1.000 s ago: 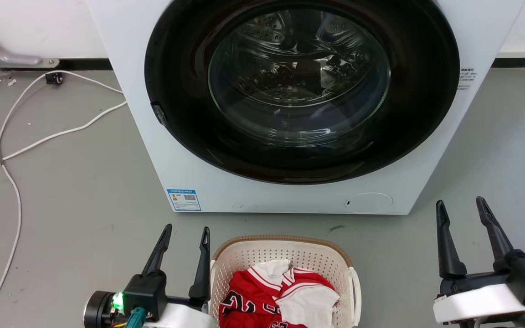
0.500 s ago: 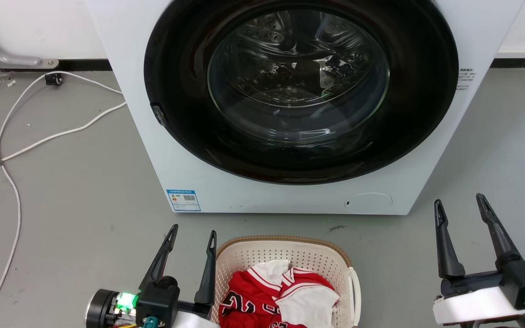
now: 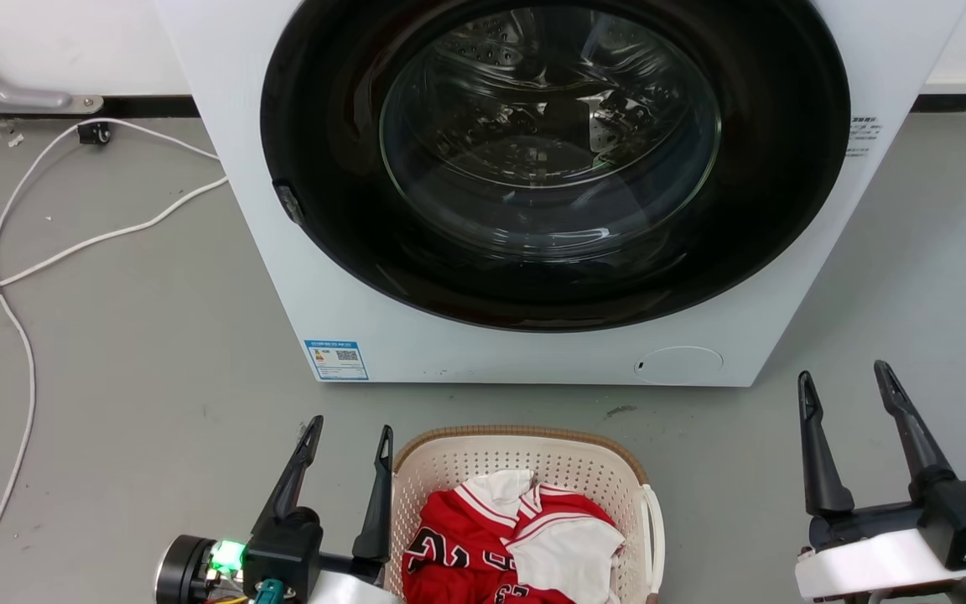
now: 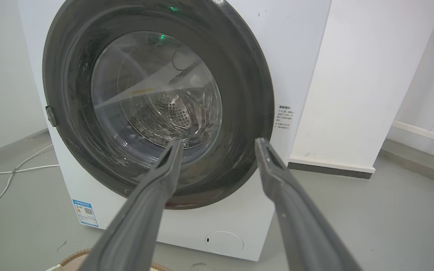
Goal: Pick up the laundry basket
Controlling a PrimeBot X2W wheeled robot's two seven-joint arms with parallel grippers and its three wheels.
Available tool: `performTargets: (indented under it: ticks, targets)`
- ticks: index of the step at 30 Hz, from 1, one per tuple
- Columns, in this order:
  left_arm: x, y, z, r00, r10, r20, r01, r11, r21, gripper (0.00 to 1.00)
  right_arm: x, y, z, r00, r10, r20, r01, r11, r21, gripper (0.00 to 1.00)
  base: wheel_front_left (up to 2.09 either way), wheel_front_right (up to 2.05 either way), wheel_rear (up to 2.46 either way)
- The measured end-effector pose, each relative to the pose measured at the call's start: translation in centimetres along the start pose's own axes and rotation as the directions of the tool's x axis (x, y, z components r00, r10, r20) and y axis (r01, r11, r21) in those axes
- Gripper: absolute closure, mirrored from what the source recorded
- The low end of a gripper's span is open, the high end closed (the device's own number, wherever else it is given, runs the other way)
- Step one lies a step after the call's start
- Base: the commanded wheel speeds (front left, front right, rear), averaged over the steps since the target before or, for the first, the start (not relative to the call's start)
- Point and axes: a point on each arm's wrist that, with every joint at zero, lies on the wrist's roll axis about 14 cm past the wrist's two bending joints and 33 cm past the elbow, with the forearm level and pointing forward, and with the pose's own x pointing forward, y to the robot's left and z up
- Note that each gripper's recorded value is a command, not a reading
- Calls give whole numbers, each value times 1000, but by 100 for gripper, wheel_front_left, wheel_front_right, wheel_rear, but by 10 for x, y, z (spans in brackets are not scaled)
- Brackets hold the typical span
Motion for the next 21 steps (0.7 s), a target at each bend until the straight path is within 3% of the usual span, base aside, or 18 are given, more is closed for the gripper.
performTargets:
  ticks: [10, 21]
  targets:
    - [10, 7, -56, 986, -11, -164, 5, 999, -37, 0, 4, 8, -64, 982, 25, -186, -22, 1000, 21, 0, 0, 0, 0]
    - [44, 33, -129, 941, -17, -338, 3, 999, -40, 0, 27, 27, -142, 924, 92, -371, -73, 995, 66, 0, 0, 0, 0]
